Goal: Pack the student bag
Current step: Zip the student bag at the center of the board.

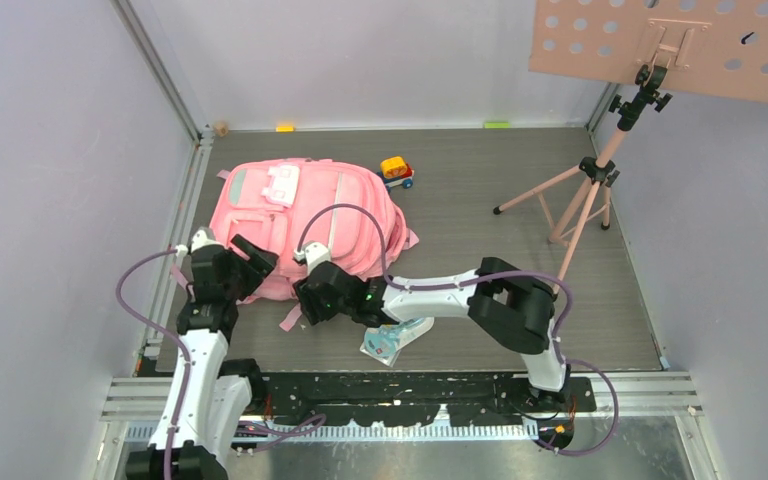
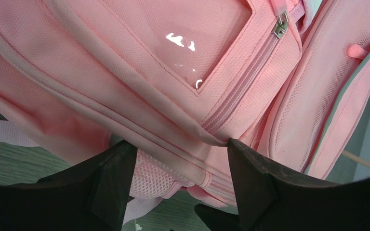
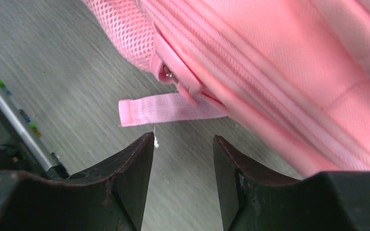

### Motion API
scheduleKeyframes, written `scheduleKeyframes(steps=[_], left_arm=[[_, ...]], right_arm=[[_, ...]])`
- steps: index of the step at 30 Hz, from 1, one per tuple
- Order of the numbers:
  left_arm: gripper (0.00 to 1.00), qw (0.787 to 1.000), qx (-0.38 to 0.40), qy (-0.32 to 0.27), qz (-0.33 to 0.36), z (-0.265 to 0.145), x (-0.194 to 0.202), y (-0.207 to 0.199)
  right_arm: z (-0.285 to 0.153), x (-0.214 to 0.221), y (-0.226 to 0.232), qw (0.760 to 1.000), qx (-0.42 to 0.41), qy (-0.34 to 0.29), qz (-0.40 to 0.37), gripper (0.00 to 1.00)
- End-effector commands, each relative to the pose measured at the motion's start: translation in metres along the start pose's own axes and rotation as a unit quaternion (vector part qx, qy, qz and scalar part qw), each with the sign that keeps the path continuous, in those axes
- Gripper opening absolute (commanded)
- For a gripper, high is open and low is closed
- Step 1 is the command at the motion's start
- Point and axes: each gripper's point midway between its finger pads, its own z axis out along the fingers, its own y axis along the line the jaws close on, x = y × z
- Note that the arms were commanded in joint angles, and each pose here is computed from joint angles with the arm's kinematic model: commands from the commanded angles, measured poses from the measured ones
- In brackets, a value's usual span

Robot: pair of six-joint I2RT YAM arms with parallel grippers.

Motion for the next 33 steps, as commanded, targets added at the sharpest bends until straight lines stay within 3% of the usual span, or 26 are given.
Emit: scheduleKeyframes(steps=[1, 8, 13, 17, 24, 26, 33], left_arm=[[0.67, 0.999, 0.014, -0.026, -0.02, 0.004, -0.005, -0.001], [0.45, 0.999, -0.002, -0.049, -0.007, 0.002, -0.011, 0.008], [0.35, 0.999, -0.009, -0.049, 0.006, 0.002, -0.012, 0.01], [0.25, 0.999, -0.008, -0.051, 0.008, 0.001, -0.013, 0.009], [0.07, 0.998, -0.022, -0.062, 0.015, 0.001, -0.017, 0.014], [0.0, 0.997, -0.025, -0.065, 0.021, 0.001, -0.02, 0.014], [0.0, 0.995, -0.04, -0.085, 0.043, -0.004, -0.034, 0.014]], right_arm=[[0.014, -0.042, 0.014, 0.997, -0.012, -0.073, -0.023, 0.53], [0.042, -0.039, 0.008, 0.995, 0.005, -0.09, -0.036, 0.48], [0.058, -0.032, 0.003, 0.994, 0.019, -0.092, -0.047, 0.46], [0.063, -0.034, -0.002, 0.993, 0.034, -0.102, -0.052, 0.34], [0.059, -0.041, -0.014, 0.988, 0.063, -0.123, -0.061, 0.02], [0.055, -0.042, -0.015, 0.988, 0.063, -0.124, -0.064, 0.01], [0.036, -0.028, -0.025, 0.99, 0.07, -0.108, -0.064, 0.0]])
